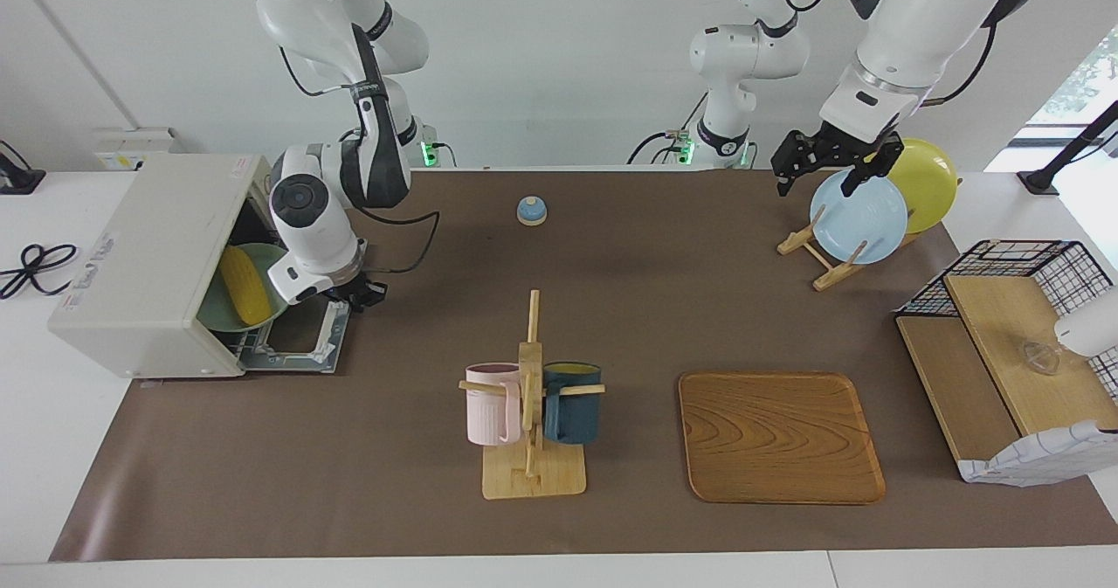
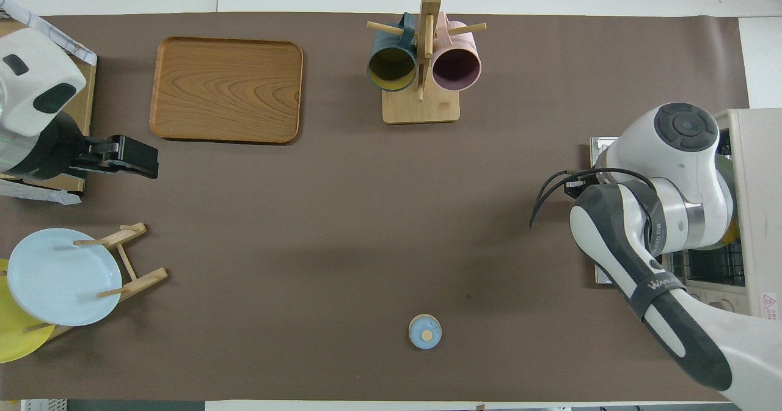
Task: Put corn in oven
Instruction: 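Release the corn inside the oven and draw the right gripper back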
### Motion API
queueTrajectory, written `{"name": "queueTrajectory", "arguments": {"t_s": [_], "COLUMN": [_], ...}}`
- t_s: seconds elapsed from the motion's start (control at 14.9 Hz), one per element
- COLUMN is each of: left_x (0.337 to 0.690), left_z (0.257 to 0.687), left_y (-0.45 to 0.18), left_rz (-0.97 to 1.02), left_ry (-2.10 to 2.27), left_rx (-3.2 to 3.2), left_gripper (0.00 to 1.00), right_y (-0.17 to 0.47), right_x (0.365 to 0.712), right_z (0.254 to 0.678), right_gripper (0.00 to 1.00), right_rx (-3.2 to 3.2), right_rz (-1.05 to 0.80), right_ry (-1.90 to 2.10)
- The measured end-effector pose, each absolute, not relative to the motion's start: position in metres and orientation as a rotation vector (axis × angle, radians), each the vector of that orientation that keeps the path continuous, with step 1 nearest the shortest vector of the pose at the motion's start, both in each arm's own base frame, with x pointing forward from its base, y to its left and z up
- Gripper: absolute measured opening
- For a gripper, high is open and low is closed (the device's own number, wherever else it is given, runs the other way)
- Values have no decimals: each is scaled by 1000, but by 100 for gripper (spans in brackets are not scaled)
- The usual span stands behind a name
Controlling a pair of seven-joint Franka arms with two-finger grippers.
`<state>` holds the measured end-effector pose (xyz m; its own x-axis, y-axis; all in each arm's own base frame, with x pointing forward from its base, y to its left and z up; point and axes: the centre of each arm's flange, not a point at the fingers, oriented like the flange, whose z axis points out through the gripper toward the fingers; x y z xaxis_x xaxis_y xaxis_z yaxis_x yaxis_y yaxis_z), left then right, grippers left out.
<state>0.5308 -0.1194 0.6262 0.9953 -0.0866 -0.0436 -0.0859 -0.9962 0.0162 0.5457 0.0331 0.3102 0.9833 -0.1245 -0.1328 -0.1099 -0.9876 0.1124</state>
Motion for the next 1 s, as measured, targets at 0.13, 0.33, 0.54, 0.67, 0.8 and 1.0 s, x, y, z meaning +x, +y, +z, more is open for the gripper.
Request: {"name": "queueTrajectory", "arguments": {"t_s": [0.13, 0.33, 0.54, 0.67, 0.8, 1.0], "left_x": [531, 531, 531, 531, 531, 531], "left_z": [626, 626, 626, 626, 626, 626], "left_y": [-119, -119, -119, -119, -119, -119], "left_rz": [-69, -69, -69, -69, -69, -69], "left_ry": [-135, -135, -135, -135, -135, -135], "left_rx": [3124, 3124, 3124, 3124, 3124, 3124], "left_gripper": [100, 100, 100, 100, 100, 100], "right_y": [32, 32, 31, 31, 31, 29], "right_x": [544, 543, 542, 542, 541, 539], "right_z": [307, 305, 305, 304, 304, 302], "right_gripper": [8, 9, 10, 13, 14, 1], "right_rx": [3025, 3025, 3024, 3024, 3023, 3018], "right_rz": [-213, -214, -218, -219, -222, -246], "right_ry": [-180, -182, -182, -182, -183, -187]}}
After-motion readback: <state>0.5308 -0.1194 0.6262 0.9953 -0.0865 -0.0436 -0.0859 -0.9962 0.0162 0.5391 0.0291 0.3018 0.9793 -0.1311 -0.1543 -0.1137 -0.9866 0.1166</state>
